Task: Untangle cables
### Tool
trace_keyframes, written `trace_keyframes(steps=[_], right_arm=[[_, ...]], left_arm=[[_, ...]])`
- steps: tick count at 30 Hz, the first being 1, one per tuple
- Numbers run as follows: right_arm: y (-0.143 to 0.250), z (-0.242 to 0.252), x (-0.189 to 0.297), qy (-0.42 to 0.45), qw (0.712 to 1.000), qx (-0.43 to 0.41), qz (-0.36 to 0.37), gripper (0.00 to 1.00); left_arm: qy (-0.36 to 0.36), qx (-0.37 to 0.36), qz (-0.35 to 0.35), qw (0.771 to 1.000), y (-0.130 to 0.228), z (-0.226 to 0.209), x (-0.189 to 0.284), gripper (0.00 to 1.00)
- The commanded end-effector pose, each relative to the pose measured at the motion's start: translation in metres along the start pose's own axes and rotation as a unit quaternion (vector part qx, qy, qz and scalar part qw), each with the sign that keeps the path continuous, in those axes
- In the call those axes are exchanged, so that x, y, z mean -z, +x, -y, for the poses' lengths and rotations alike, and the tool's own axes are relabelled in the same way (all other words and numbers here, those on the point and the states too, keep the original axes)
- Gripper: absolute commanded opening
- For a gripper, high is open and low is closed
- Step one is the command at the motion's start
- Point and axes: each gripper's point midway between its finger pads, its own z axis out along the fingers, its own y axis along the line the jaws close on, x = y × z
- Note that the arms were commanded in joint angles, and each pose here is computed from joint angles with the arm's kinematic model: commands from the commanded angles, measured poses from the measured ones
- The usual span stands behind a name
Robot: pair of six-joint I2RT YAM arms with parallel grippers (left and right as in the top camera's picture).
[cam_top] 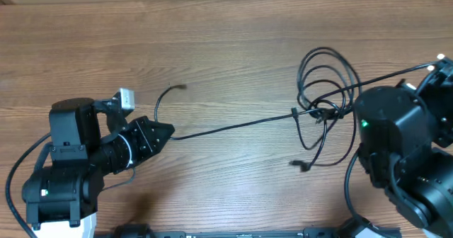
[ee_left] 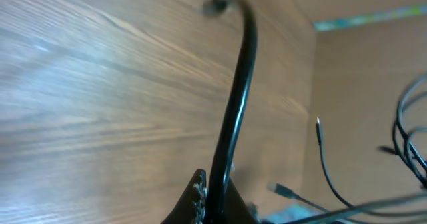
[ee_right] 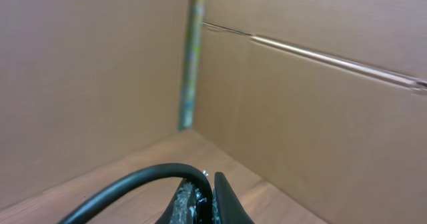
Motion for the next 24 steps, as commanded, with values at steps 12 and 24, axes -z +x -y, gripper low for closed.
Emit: trace_keyframes(steps=[12, 24], right_arm=[[-0.010, 0.038, -0.012, 0.053, 0.998, -0.038, -0.006, 0.04], [0.029, -0.067, 0.013, -0.251, 0.960, 0.005, -0.127, 0.04]], left_arm=[[-0.264, 0.036, 0.290, 0.919, -0.085, -0.068, 0.138, 0.04], [-0.151, 0.003, 0.228, 0.962, -0.075, -0.031, 0.112, 0.96]])
